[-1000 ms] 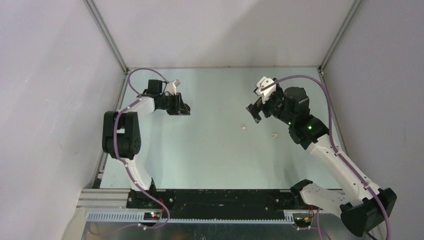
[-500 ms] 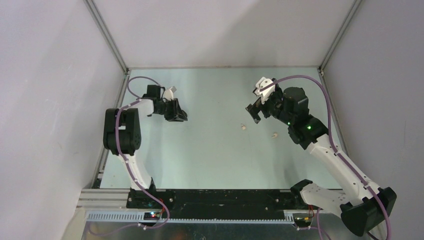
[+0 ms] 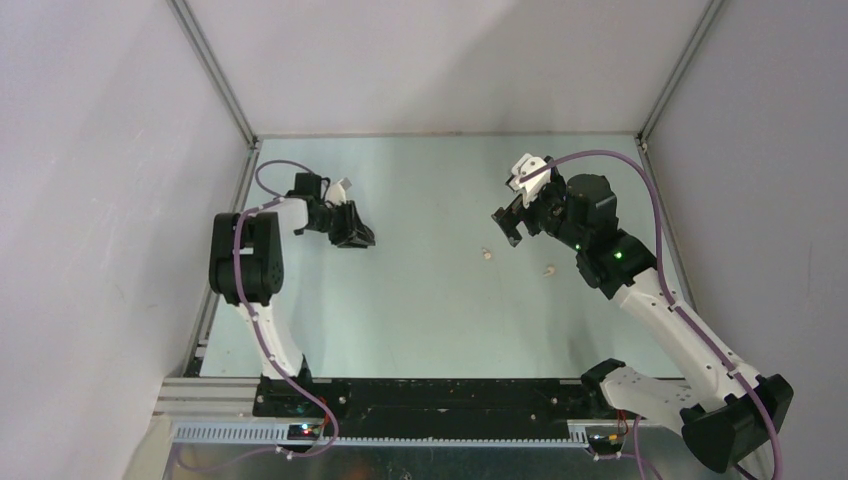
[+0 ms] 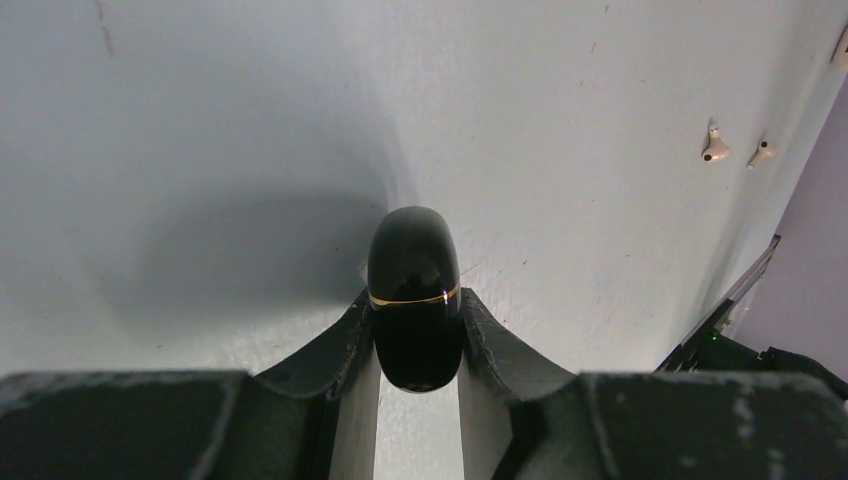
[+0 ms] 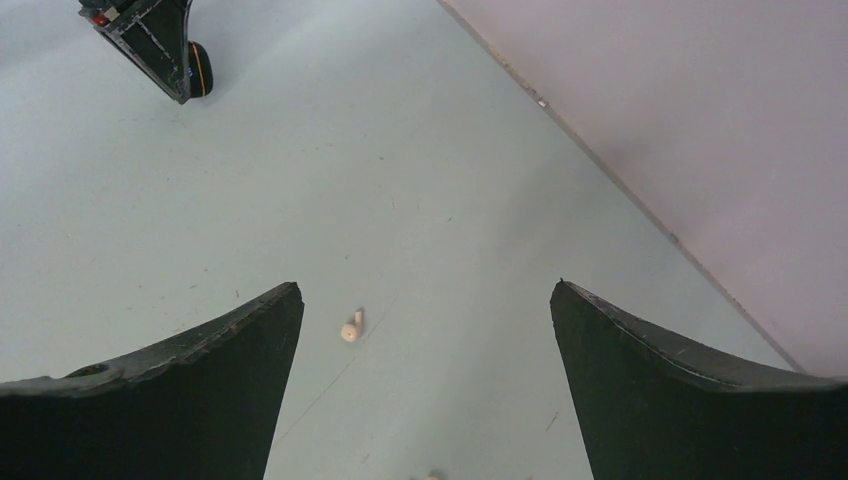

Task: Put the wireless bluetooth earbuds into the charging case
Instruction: Place the charging case at the center of the board.

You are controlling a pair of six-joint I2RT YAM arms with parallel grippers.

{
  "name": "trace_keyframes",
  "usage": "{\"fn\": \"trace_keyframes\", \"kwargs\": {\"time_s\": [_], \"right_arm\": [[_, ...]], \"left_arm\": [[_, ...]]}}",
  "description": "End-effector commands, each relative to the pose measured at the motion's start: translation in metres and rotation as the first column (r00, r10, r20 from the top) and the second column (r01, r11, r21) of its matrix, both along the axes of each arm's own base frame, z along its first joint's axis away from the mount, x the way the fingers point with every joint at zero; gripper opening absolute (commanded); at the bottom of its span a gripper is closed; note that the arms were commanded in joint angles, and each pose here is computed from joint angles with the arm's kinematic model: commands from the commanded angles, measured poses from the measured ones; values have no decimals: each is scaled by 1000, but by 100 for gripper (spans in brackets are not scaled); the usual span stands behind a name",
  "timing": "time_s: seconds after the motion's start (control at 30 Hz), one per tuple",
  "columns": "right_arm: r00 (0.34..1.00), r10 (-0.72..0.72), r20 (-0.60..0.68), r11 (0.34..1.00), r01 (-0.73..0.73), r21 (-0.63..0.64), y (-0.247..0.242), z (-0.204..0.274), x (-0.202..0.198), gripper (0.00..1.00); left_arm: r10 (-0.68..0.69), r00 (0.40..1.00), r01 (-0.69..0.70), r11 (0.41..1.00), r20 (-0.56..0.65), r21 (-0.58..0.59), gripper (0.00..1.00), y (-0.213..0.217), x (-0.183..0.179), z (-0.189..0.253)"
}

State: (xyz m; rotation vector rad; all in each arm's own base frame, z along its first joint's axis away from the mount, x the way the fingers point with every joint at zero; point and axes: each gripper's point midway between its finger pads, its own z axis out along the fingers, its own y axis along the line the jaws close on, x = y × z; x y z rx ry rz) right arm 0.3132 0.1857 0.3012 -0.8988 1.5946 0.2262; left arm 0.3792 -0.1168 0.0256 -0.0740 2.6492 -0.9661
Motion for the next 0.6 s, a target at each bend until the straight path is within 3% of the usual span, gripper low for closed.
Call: {"fn": "trace_keyframes", "kwargs": {"time_s": [0.0, 0.27, 0.57], "right_arm": [[999, -6, 46, 1000, 6, 15, 2, 12, 4, 99], [999, -8, 48, 1000, 8, 15, 1, 13, 4, 99], [998, -14, 53, 1000, 13, 17, 0, 14, 4, 99]], "left_arm": [[55, 998, -53, 998, -43, 31, 16, 18, 3, -7], [73, 996, -69, 995, -50, 68, 45, 27, 1, -7], [81, 995, -77, 993, -49, 84, 56, 31, -2, -6]]}}
